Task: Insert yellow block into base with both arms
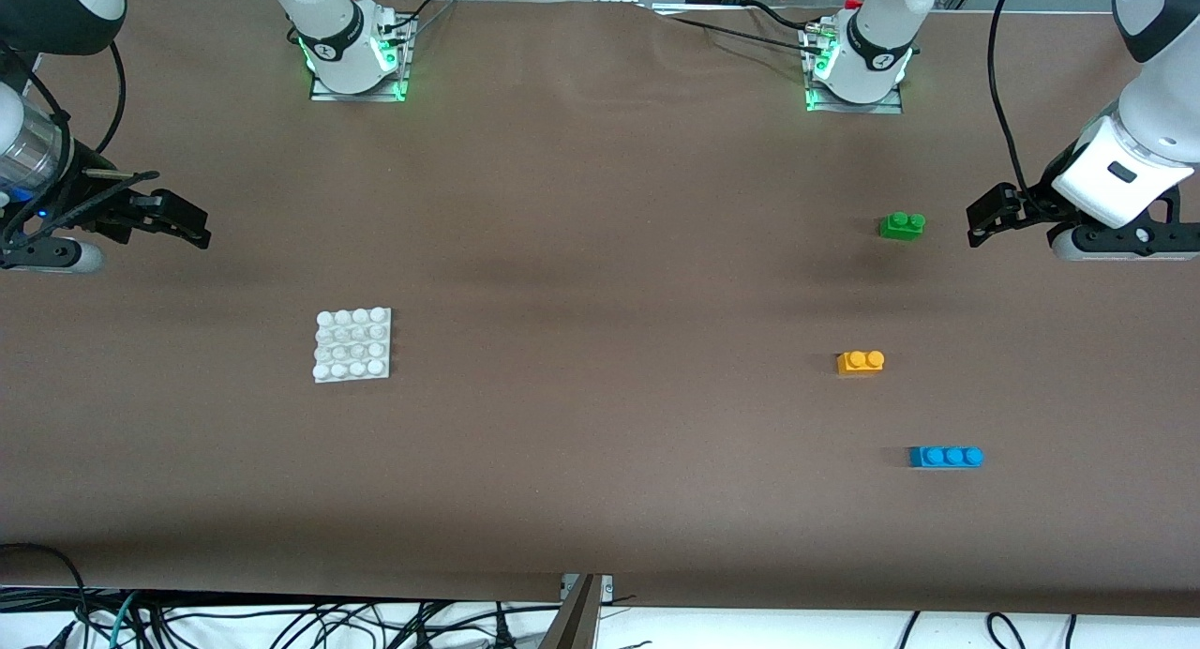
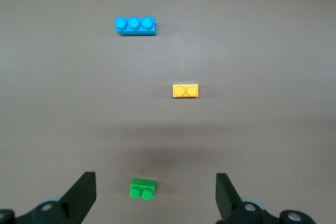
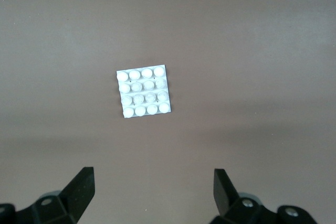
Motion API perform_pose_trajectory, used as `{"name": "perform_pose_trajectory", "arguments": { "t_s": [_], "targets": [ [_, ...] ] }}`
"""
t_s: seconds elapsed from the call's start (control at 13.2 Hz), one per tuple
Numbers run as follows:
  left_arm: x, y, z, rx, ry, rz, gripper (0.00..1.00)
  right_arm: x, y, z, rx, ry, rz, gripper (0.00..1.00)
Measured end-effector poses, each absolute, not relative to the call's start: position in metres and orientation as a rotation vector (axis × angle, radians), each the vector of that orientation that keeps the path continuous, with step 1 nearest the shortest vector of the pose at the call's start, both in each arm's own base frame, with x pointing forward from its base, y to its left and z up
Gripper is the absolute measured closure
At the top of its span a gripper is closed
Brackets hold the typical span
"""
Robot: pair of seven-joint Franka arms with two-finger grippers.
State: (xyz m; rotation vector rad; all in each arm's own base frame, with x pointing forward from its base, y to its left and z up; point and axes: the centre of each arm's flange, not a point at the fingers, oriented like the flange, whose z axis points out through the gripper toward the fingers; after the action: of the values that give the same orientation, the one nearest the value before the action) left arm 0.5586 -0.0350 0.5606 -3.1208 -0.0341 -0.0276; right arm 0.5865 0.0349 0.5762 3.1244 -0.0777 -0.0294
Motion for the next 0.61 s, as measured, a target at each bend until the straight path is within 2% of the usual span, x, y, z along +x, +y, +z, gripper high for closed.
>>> {"name": "perform_pose_trajectory", "arguments": {
  "t_s": [0.61],
  "targets": [
    [0.558, -0.0351, 0.5601, -3.12, -0.034, -0.018, 0.0, 0.5866, 0.0354, 0.5762, 3.124, -0.075, -0.029, 0.0]
  ]
}}
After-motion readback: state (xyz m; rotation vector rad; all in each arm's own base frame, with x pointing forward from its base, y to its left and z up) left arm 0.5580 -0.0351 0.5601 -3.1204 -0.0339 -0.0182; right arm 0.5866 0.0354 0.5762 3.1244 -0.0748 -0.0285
